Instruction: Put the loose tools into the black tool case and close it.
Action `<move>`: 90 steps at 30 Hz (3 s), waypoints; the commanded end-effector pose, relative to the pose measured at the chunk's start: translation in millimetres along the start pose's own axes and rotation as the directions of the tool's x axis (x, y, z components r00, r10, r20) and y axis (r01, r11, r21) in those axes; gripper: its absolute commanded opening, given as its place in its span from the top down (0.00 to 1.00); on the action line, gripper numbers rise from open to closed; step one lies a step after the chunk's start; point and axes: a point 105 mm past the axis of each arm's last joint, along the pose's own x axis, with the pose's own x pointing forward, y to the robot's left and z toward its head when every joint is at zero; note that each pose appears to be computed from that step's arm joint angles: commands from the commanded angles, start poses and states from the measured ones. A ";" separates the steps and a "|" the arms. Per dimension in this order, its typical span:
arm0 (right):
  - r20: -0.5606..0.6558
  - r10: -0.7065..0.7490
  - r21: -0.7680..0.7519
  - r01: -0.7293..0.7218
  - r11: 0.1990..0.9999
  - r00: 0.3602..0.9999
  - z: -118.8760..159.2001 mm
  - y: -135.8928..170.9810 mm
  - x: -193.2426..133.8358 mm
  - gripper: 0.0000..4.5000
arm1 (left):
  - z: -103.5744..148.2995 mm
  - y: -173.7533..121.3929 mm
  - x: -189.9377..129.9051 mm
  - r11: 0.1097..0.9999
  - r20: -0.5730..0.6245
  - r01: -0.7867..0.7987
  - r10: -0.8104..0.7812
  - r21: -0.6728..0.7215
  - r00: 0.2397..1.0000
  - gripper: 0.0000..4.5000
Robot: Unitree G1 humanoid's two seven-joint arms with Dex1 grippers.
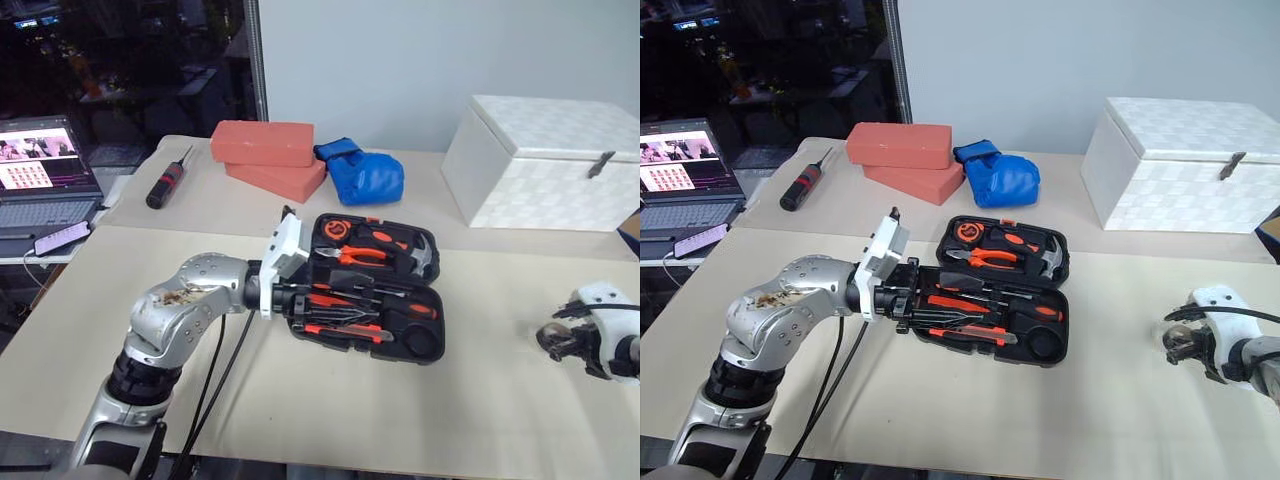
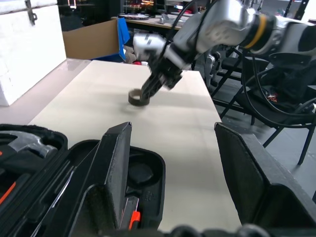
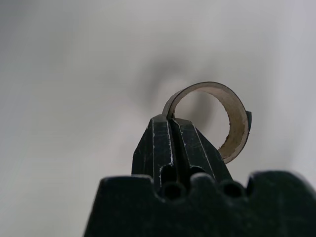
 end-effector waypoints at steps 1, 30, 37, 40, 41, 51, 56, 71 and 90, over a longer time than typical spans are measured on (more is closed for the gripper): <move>0.112 0.116 -0.137 -0.100 0.986 0.987 40.7 33.3 -17.9 0.99 | 1.1 1.5 -11.6 0.999 0.014 -0.048 0.048 0.021 0.999 0.36; -0.164 0.473 -0.488 -0.488 0.723 0.866 50.7 136.6 30.8 0.99 | -17.8 -27.6 -73.1 0.997 -0.113 -0.077 0.073 -0.029 0.991 0.36; -0.050 0.541 -0.468 -0.498 0.730 0.839 69.5 139.7 9.6 0.50 | -19.6 -11.6 -77.6 0.983 -0.093 -0.167 0.159 -0.081 0.983 0.36; 0.089 0.516 -0.410 -0.440 0.799 0.852 85.4 129.0 3.7 0.50 | -20.1 20.2 -80.6 0.931 -0.080 -0.353 0.346 -0.090 0.935 0.36; 0.160 0.466 -0.371 -0.385 0.845 0.870 93.8 119.2 4.7 0.50 | -19.6 36.8 -79.8 0.895 -0.082 -0.435 0.428 -0.102 0.900 0.36; 0.231 -0.068 0.193 0.023 0.981 0.970 127.5 19.5 59.7 0.50 | -36.4 145.9 -48.5 0.665 -0.280 -0.700 0.641 -0.261 0.714 0.36; 0.192 -0.076 0.280 0.019 0.960 0.978 137.4 6.2 89.7 0.50 | -53.0 184.8 -36.0 0.593 -0.342 -0.761 0.680 -0.262 0.648 0.36; 0.099 0.040 0.318 -0.069 0.946 0.994 122.6 16.1 123.6 0.98 | -67.0 194.9 -25.2 0.581 -0.363 -0.747 0.653 -0.323 0.665 1.00; 0.731 0.170 0.036 -0.287 0.957 0.661 216.1 70.2 66.8 0.98 | -15.2 147.9 -62.3 0.705 -0.043 -0.708 0.709 0.030 0.704 1.00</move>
